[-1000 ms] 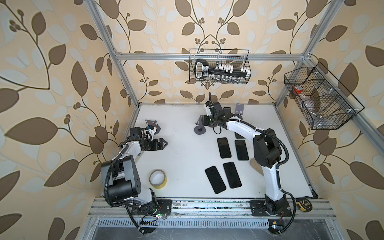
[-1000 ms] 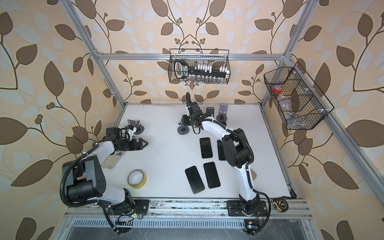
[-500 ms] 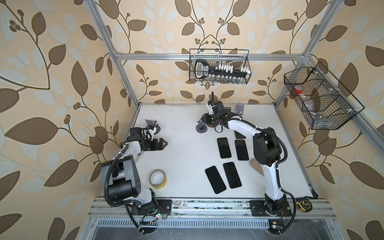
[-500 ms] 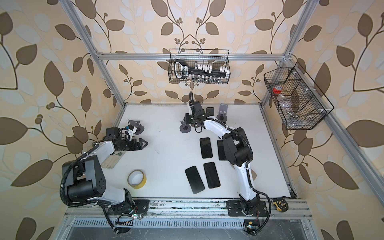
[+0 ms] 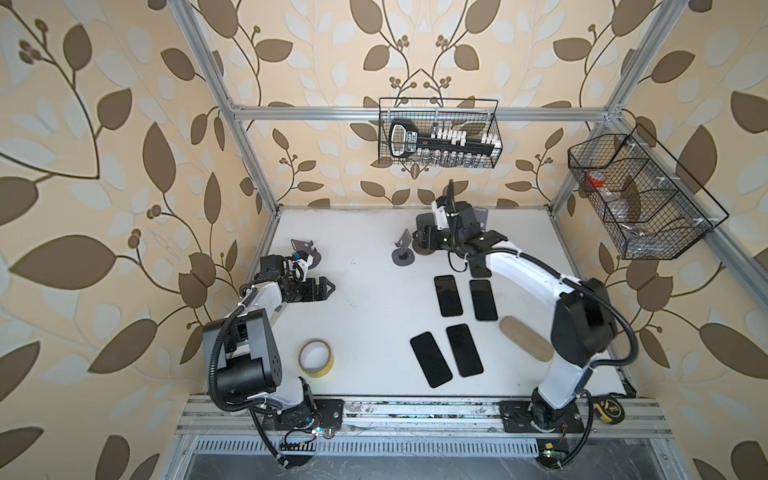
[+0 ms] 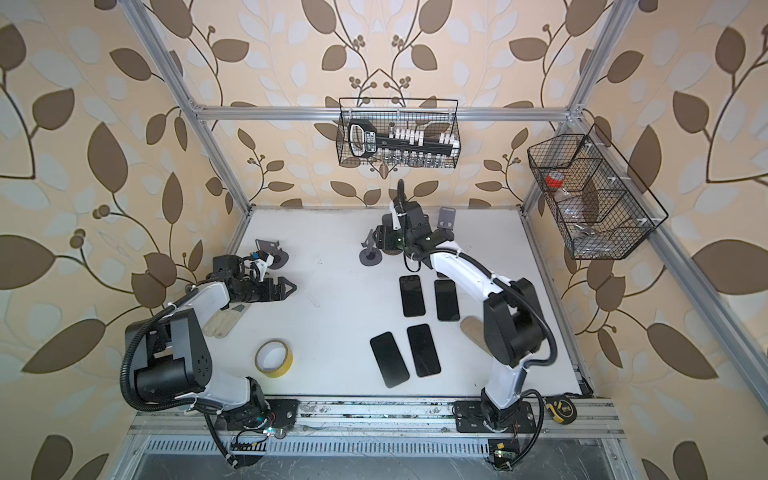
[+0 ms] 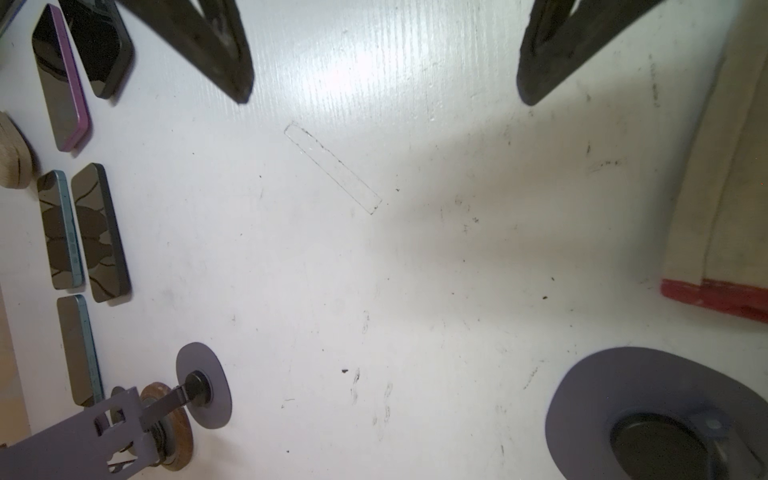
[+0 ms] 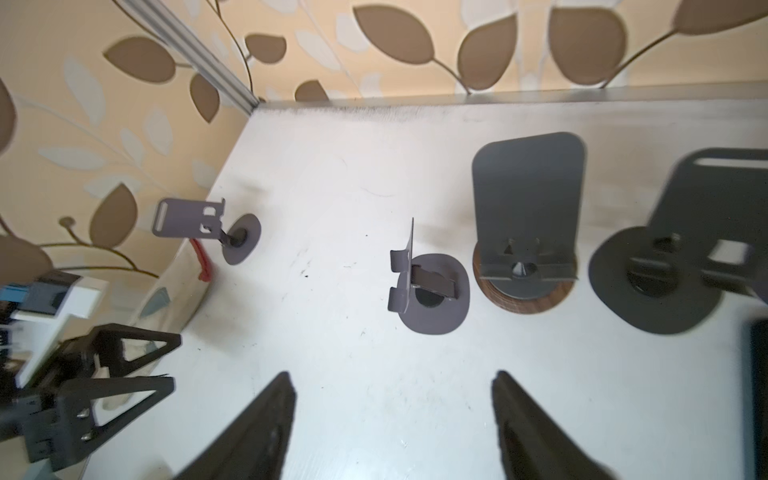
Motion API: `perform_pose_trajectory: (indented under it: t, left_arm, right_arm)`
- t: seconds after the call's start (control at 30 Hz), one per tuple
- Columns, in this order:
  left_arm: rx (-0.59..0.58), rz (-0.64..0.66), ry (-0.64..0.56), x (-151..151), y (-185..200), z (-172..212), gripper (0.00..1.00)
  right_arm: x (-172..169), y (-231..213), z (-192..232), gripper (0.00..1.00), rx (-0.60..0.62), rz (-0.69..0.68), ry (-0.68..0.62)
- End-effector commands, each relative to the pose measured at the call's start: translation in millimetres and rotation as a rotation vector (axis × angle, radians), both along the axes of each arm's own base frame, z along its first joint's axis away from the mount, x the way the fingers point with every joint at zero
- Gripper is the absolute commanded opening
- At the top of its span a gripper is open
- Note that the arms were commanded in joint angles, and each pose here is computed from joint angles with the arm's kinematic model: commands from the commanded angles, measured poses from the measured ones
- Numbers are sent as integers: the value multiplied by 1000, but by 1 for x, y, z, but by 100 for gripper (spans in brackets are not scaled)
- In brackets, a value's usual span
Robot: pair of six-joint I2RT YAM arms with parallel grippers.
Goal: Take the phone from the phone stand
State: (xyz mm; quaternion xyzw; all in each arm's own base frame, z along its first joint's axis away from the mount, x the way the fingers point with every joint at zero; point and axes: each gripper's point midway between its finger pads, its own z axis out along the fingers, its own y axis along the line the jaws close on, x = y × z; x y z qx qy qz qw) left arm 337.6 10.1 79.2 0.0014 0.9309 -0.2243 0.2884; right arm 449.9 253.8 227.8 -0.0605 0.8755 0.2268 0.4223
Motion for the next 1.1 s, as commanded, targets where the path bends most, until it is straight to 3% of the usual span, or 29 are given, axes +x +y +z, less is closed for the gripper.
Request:
perform_pose_trajectory:
  t: [0.0, 0.37, 0.47, 0.63, 0.8, 0.93, 1.07]
  left_arm:
    - [-30, -33, -58, 4, -4, 17, 99]
    - [2, 24, -164, 10, -10, 36, 99]
    - [58, 68, -159, 22, -12, 32, 99]
    - [14, 53, -243, 33, -33, 35, 99]
    - [78, 20, -426, 28, -49, 32, 99]
    - [149, 10, -561, 28, -51, 32, 99]
    - [179, 57, -582, 32, -44, 22, 99]
  right_arm:
    - [-16, -31, 25, 99, -23, -97, -92]
    - [-94, -166, 60, 100, -228, -428, -305]
    - [-109, -206, 49, 100, -209, -513, -350]
    - [-122, -267, 4, 100, -136, -635, -354]
    - [-125, -293, -46, 100, -186, -667, -344]
    - [-127, -290, -65, 100, -230, -629, -438]
    - [-127, -291, -74, 100, -267, -628, -488]
